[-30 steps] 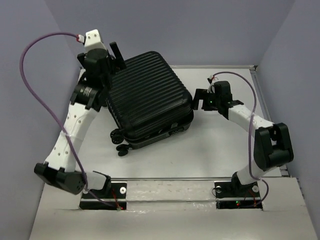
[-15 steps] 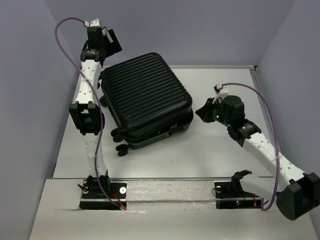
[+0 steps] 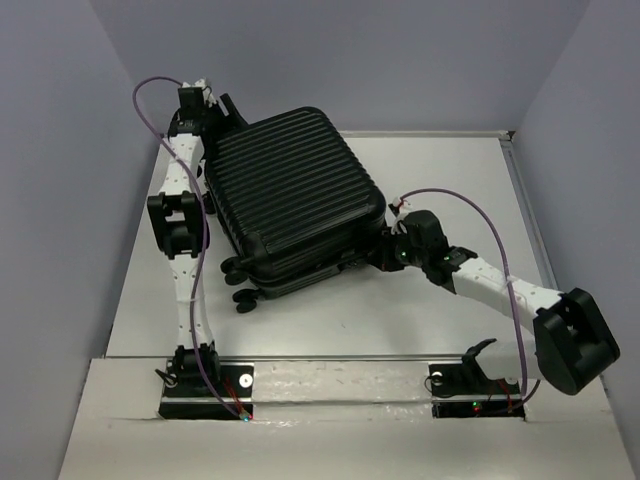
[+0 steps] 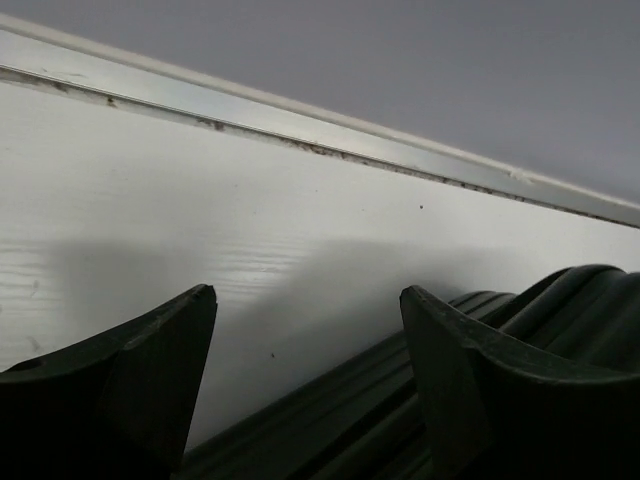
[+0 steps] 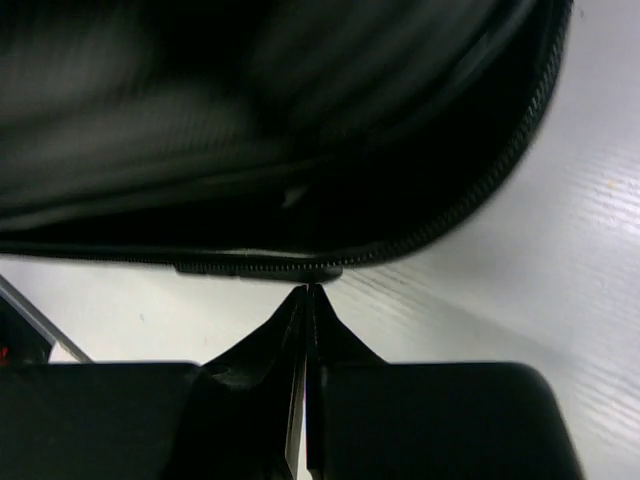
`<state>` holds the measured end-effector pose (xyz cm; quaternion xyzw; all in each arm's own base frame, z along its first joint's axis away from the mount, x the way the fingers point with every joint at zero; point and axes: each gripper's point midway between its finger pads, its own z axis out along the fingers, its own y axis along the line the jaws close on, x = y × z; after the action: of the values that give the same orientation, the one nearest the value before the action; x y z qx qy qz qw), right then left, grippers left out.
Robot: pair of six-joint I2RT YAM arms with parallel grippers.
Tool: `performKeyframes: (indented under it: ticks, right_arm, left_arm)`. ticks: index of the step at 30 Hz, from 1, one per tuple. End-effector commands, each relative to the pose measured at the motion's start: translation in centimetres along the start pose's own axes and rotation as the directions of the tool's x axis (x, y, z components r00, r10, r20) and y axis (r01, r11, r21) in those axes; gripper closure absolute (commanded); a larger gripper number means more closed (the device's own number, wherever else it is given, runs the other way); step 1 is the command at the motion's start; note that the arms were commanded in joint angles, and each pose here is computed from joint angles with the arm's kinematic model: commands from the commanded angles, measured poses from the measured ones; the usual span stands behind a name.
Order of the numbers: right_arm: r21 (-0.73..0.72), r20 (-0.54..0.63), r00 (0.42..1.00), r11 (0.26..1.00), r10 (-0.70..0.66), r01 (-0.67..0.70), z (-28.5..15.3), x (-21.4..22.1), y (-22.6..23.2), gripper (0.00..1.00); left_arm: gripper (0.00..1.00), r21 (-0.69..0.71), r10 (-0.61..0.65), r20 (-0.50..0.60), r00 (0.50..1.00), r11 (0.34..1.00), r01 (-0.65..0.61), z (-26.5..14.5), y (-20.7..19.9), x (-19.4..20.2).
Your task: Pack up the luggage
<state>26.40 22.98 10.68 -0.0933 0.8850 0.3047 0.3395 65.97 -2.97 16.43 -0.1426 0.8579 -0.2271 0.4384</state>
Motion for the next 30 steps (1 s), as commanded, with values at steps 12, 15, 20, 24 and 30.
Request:
performKeyframes:
  ticks: [12,15,20,24,30]
  right_arm:
    - [-0.08,0.33,0.942,0.996,0.065,-0.041,3.1,-14.7,1.1,0.93]
    - [-0.162,0.309,0.947,0.986,0.085,-0.036,4.8,-17.6,1.9,0.93]
    - [-0.329,0.166,0.98,0.943,0.108,-0.049,9.9,-24.2,5.0,0.83]
    - [-0.242,0.158,0.983,0.969,0.098,-0.058,9.5,-25.8,3.1,0.39]
    - [-0.071,0.231,0.971,0.997,0.055,-0.04,3.6,-25.2,-1.3,0.07]
  left_arm:
    - [0.16,-0.013,-0.043,-0.177,0.983,0.999,0.042,-8.6,-1.3,12.6]
    - [0.16,-0.052,-0.044,-0.145,0.988,0.998,0.037,-13.0,-1.1,14.0]
    - [0.14,-0.069,-0.019,-0.063,0.998,0.998,0.015,-21.5,-1.2,16.9]
    - [0.09,-0.063,0.021,0.051,0.998,0.998,-0.018,-27.0,-2.1,16.6]
    - [0.04,-0.101,0.094,0.194,0.976,0.992,-0.075,-32.1,-2.9,14.3]
